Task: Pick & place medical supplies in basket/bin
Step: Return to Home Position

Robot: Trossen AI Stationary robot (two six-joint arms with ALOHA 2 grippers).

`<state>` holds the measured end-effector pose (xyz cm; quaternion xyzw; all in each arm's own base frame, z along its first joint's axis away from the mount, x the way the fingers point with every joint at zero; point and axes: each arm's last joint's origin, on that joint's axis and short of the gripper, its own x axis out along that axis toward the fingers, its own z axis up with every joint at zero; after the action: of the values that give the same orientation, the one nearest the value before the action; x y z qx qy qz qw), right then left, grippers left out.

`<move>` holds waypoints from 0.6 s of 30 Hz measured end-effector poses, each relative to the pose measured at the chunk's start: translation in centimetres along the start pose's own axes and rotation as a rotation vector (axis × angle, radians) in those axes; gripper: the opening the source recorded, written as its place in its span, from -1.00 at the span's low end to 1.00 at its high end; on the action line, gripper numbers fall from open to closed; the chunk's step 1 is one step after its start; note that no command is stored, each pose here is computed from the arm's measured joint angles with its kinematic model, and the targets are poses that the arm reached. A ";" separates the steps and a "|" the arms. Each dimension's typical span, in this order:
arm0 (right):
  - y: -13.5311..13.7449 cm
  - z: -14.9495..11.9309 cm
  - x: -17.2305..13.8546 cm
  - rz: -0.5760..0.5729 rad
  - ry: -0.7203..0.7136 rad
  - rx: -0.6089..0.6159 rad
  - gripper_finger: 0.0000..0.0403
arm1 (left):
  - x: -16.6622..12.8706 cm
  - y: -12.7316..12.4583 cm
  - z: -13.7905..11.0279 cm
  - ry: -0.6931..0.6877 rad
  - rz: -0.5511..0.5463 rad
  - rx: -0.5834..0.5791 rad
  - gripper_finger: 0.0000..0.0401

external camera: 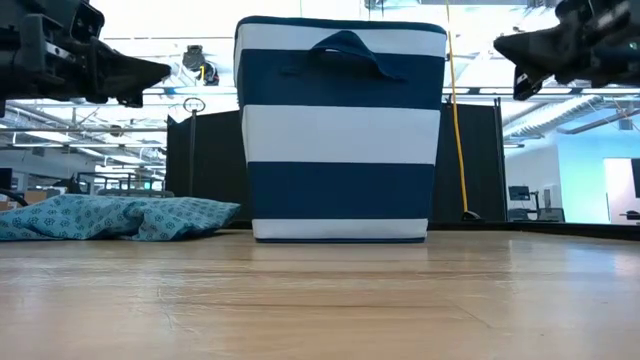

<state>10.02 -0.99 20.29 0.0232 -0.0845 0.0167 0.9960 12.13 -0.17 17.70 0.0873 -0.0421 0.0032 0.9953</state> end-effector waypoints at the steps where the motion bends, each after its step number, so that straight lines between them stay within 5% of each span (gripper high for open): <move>1: 0.2 -0.4 0.0 0.009 0.010 -0.021 -1.00 | 0.0 0.0 0.0 0.000 0.000 -0.001 -0.99; 9: 1.2 -0.2 -0.1 0.059 -0.146 -0.107 -1.00 | 0.0 -0.1 0.0 -0.001 -0.042 0.023 -0.99; 18: 1.5 -0.2 -0.7 0.049 -0.081 -0.106 -1.00 | -0.8 -0.1 0.6 -0.068 -0.074 0.063 -0.99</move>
<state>9.29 0.52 20.07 -0.0311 -0.1258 0.0357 0.9909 11.24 -0.41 18.22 0.1203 -0.0726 -0.0354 0.9894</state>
